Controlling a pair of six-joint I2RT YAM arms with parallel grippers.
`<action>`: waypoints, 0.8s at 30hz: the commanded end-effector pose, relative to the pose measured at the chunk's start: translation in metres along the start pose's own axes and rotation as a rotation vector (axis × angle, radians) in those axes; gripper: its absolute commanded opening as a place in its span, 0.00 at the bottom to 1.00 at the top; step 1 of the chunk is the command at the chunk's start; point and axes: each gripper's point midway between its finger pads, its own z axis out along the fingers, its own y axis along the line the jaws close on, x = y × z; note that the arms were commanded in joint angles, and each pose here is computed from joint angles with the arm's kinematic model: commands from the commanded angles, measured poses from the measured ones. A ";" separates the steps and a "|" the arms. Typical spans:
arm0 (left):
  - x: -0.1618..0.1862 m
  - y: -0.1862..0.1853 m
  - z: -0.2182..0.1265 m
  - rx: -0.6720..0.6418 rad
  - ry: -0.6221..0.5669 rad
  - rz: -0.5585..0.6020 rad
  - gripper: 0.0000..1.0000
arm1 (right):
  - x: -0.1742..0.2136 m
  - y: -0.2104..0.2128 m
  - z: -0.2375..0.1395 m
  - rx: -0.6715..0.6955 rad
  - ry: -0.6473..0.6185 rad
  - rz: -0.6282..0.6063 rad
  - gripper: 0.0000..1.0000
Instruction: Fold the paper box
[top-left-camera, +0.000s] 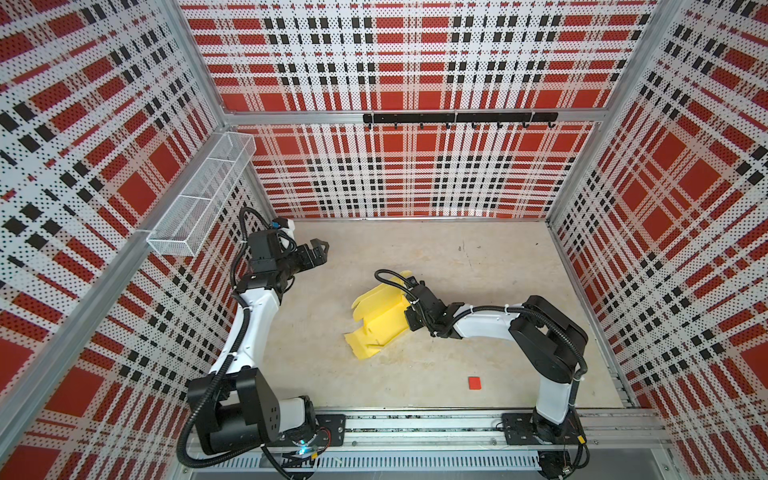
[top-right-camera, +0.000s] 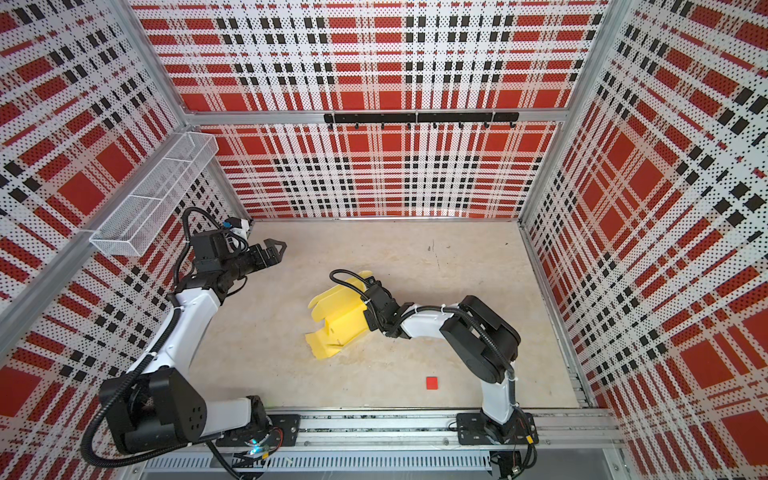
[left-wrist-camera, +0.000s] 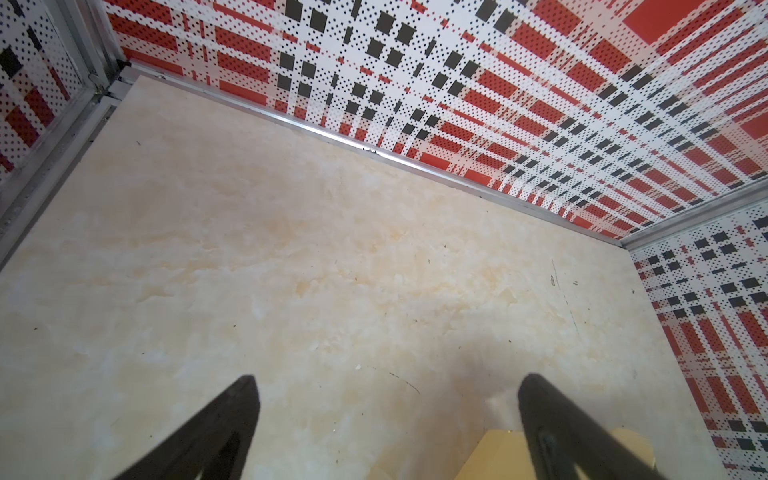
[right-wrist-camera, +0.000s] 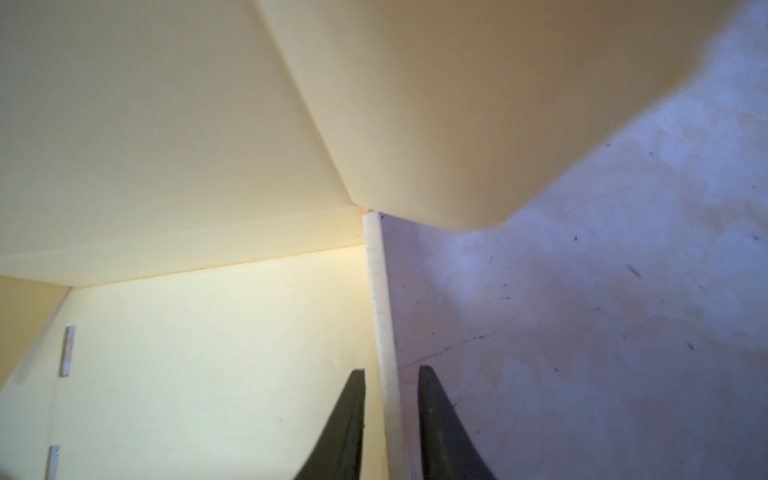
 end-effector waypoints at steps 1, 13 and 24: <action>-0.003 0.005 0.002 0.004 -0.023 -0.049 1.00 | -0.012 -0.011 -0.006 0.032 -0.056 0.036 0.20; 0.012 -0.021 0.015 0.179 -0.010 -0.134 1.00 | -0.019 -0.082 -0.050 0.175 -0.151 0.139 0.04; 0.049 -0.057 0.038 0.351 0.033 -0.324 1.00 | -0.013 -0.168 -0.107 0.246 -0.267 0.352 0.00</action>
